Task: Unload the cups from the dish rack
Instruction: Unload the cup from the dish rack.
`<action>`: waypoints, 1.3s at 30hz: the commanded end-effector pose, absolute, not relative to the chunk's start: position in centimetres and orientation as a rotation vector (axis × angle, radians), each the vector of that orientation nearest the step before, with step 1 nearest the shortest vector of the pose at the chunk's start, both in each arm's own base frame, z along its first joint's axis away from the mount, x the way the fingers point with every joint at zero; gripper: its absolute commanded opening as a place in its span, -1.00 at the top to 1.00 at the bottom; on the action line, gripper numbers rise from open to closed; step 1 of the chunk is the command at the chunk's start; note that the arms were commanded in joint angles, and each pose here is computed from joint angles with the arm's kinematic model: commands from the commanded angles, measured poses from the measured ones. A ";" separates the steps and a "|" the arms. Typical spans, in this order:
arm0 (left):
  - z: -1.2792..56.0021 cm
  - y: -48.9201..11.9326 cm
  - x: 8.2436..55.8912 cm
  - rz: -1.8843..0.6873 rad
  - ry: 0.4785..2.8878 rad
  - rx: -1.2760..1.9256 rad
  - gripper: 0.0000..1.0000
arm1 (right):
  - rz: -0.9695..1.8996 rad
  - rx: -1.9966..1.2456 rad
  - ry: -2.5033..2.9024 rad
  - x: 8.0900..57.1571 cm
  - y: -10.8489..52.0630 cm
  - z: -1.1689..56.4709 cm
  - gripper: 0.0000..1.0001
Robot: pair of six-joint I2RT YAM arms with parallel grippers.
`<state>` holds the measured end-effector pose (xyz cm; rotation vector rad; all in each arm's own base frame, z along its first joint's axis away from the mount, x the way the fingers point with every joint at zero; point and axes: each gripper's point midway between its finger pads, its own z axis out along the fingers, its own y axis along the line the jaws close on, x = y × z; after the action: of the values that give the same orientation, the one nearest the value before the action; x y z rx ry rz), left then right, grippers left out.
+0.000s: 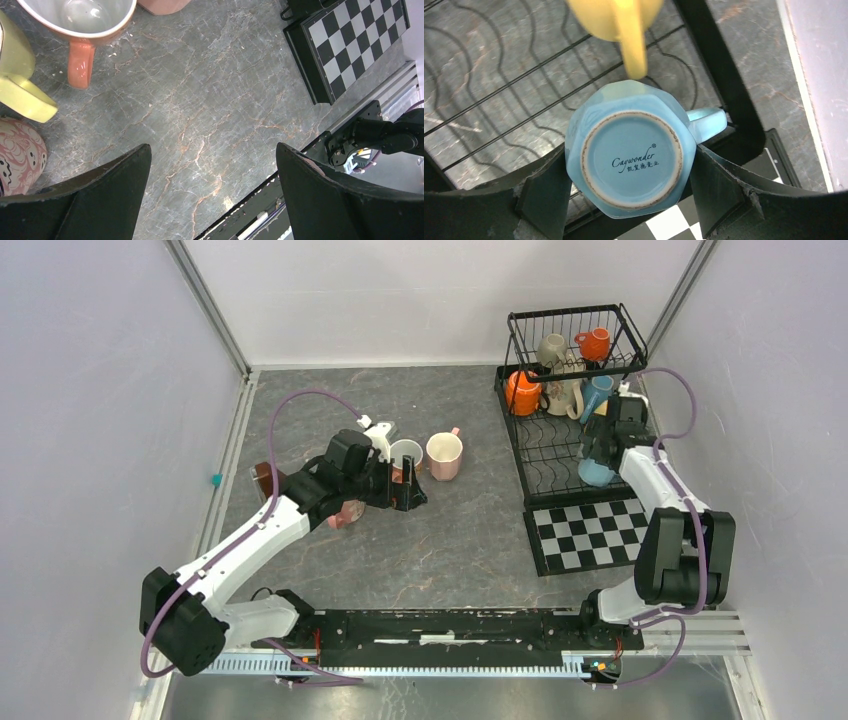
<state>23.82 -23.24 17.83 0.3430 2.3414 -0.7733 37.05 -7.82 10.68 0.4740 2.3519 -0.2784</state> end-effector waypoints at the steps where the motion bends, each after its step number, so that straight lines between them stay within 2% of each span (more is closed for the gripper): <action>1: 18.5 -23.8 24.2 -0.785 2.286 0.413 -1.00 | -0.231 0.378 2.185 40.2 -5.9 16.7 0.52; 11: 18.4 -23.7 24.3 -0.784 2.286 0.404 -1.00 | -0.175 0.313 2.159 40.4 -3.1 18.2 0.76; 16: 18.6 -23.8 24.4 -0.802 2.277 0.384 -1.00 | -0.144 0.286 2.142 40.3 -2.0 18.7 0.79; 30: 23.5 -29.1 26.3 -1.220 2.139 0.105 -1.00 | 0.036 0.191 2.054 38.9 2.5 24.8 0.85; 39: 26.2 -32.2 29.5 -1.408 2.016 -0.033 -1.00 | 0.387 0.053 1.974 37.1 9.1 29.3 0.85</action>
<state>27.95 -30.41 22.19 0.0355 2.1527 -1.2466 36.68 5.42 21.85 0.1178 2.1758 0.1571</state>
